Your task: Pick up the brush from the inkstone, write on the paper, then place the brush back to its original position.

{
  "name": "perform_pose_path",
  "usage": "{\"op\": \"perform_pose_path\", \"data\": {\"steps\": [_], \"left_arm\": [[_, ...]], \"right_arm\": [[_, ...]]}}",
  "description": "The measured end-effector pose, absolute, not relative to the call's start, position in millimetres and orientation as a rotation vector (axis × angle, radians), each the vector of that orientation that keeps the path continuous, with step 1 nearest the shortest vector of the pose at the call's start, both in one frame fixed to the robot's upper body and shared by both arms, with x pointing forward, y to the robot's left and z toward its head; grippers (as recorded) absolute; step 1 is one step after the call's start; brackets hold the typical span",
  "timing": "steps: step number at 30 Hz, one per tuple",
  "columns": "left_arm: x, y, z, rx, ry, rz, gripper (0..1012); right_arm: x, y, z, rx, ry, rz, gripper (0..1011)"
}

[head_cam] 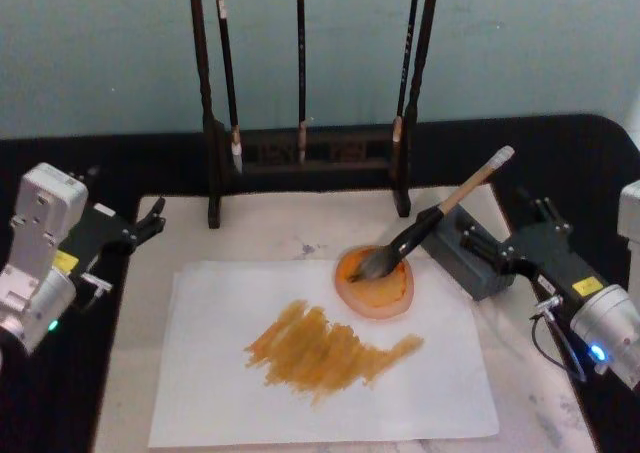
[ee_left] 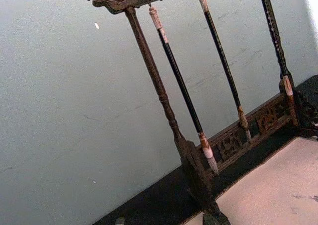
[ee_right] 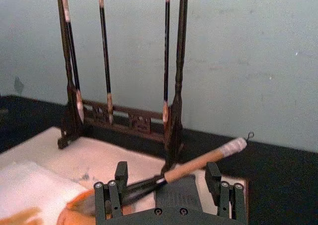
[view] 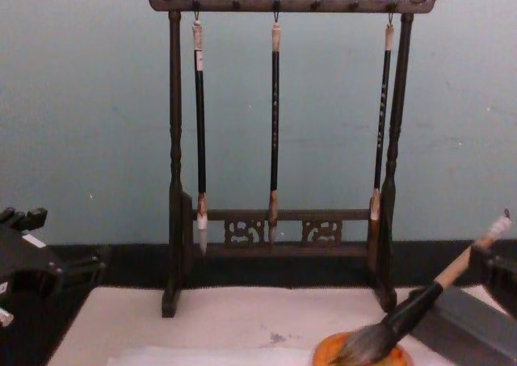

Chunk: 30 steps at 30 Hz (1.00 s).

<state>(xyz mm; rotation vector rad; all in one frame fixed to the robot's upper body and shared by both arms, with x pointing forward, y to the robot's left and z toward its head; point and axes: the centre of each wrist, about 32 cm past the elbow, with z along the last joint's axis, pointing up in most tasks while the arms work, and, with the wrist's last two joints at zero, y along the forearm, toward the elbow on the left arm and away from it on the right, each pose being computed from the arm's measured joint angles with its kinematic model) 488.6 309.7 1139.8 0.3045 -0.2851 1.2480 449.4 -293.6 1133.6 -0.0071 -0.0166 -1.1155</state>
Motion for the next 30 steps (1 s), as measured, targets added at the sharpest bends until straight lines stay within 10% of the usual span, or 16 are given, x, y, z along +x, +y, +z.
{"op": "perform_pose_path", "data": {"steps": [30], "left_arm": [[489, 310, 1140, 0.304, -0.285, 1.248, 1010]], "right_arm": [[449, -295, 1118, -0.092, 0.008, -1.140, 1000]]}}
